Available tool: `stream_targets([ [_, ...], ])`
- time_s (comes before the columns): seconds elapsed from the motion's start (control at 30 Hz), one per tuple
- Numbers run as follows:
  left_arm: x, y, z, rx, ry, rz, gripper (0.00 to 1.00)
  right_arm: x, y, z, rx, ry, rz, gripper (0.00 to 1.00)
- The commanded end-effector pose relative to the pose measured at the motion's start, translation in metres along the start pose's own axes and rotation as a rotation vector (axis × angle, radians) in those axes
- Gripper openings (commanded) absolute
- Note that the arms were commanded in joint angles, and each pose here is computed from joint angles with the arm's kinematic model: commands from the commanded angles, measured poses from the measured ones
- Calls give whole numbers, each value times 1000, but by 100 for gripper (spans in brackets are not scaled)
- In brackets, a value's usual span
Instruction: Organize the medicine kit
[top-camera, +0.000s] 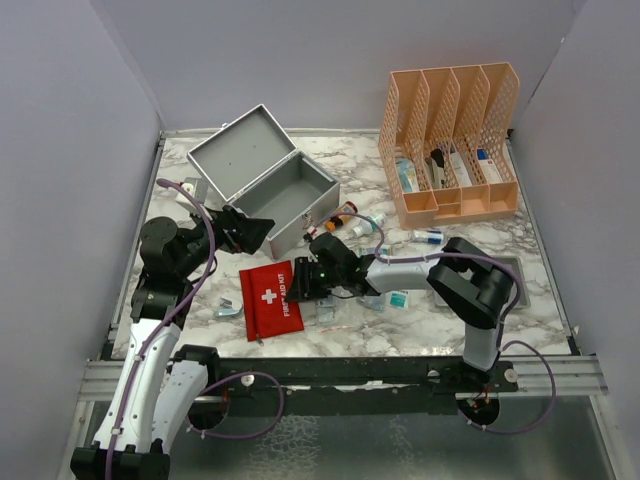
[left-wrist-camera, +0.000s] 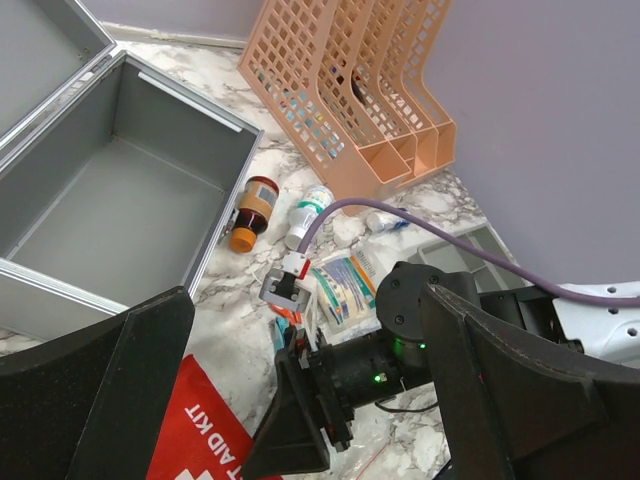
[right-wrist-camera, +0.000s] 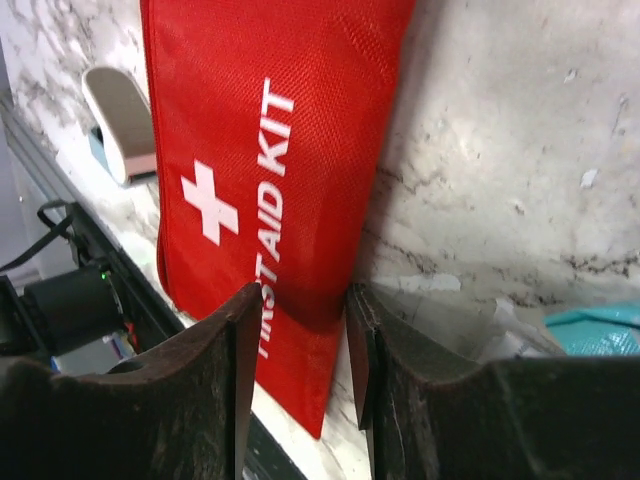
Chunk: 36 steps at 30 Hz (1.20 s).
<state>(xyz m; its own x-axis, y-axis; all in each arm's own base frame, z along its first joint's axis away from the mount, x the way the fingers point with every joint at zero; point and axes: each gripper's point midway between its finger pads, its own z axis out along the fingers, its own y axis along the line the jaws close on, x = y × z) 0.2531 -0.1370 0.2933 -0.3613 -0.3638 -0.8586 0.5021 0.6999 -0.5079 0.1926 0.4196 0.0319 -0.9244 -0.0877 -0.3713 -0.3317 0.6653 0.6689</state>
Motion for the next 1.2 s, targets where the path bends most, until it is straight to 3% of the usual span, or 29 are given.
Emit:
stream_targets([
  [0.0,-18,-7,-2,-3,-49,16,99,-12,-5,12,68,-45,17,40],
  [0.1,-15,-1,-2,-32,-48,5,99,-11,-13,16,107,-49,33,35],
  [0.3,-7,7,-3,-73,-26,-30,99,-16,-19,10,125,-102,52,1],
  [0.63,6,7,-3,-67,13,-80,99,-37,22,-55,-47,-277,-120,1],
  [0.93,-42,-34,-32,11,-169,22,96,-57,66,-167,-222,-578,-322,1],
  [1.17,-40,-62,-35,146,-136,-34,95,-81,103,-252,-326,-817,-339,1],
])
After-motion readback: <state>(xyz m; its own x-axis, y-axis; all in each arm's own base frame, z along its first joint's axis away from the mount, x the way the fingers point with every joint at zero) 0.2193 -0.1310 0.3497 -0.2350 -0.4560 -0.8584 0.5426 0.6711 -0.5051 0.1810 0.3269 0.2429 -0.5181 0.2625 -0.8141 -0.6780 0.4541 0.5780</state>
